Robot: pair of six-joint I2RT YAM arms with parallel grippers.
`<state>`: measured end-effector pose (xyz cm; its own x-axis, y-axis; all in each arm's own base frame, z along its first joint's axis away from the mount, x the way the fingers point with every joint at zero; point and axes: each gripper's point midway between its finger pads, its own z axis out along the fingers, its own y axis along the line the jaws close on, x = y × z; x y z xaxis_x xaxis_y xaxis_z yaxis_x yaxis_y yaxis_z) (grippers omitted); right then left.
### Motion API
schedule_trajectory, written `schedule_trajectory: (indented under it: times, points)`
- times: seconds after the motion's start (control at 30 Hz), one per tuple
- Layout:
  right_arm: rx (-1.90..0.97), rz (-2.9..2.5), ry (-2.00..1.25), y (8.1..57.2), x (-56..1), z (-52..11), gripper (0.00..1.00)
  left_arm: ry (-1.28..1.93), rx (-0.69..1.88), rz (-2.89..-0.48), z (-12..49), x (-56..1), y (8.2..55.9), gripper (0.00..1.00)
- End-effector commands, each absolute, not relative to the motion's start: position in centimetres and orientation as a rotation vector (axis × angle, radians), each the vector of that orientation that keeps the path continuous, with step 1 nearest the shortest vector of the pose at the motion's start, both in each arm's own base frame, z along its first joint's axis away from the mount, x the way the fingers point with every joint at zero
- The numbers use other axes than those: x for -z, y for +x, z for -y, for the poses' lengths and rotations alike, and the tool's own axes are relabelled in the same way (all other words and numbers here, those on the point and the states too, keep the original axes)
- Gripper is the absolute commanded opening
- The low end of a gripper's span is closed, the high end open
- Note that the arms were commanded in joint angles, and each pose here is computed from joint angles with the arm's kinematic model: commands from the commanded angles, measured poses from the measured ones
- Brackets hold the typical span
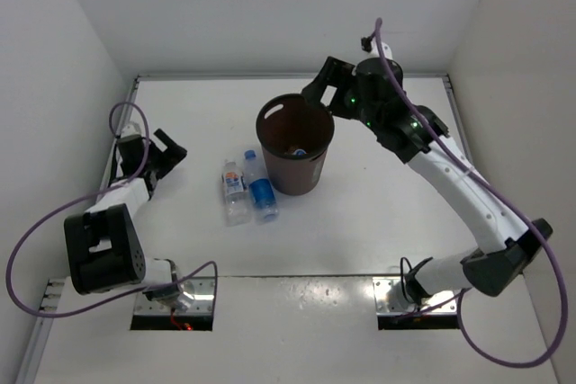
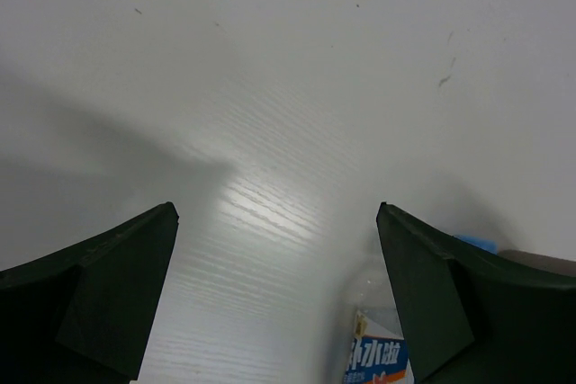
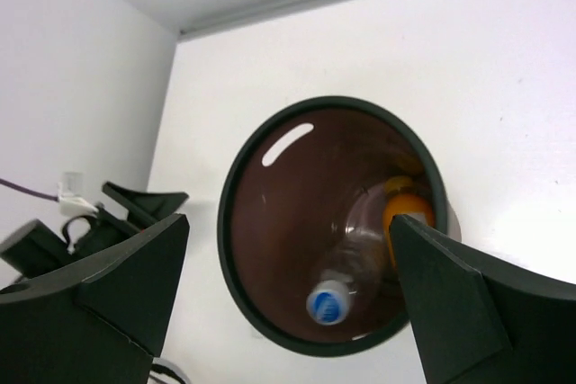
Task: Put the plastic bottles in the bin
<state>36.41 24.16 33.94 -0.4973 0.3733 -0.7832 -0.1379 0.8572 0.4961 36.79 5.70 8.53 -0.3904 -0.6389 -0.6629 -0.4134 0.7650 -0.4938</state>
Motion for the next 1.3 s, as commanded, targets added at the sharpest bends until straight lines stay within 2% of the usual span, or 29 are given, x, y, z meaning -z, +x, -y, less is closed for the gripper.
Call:
schedule_trajectory:
  times: [0.0,0.17,0.3,0.37,0.63,0.97,1.27]
  points:
    - [-0.618,-1.916,0.233,36.7,-35.5,-22.9,0.94,-0.744,0.428,-1.994,-3.6,-10.6,37.4,1.0]
    - [-0.622,-1.952,0.228,36.4,-34.2,-23.1,0.94,-0.516,0.557,-2.051,1.3,-11.4,37.1,1.0]
    - [-0.618,-1.98,0.236,36.4,-33.0,-23.0,0.94,-0.261,0.563,-2.152,5.9,-10.5,35.9,1.0]
    - [-0.626,-1.993,0.239,36.0,-32.7,-22.9,0.94,-0.232,0.563,-2.186,7.7,-10.0,35.3,1.0]
    - [-0.625,-1.987,0.254,35.2,-32.8,-22.2,0.94,-0.25,0.497,-2.235,7.1,-9.2,35.0,1.0]
    - [-0.602,-1.976,0.296,34.2,-32.5,-20.8,0.94,-0.102,0.576,-2.29,11.4,-8.0,33.6,1.0]
    - [-0.553,-1.981,0.348,33.3,-31.7,-18.9,0.95,-0.223,0.463,-2.385,10.2,-4.7,31.4,1.0]
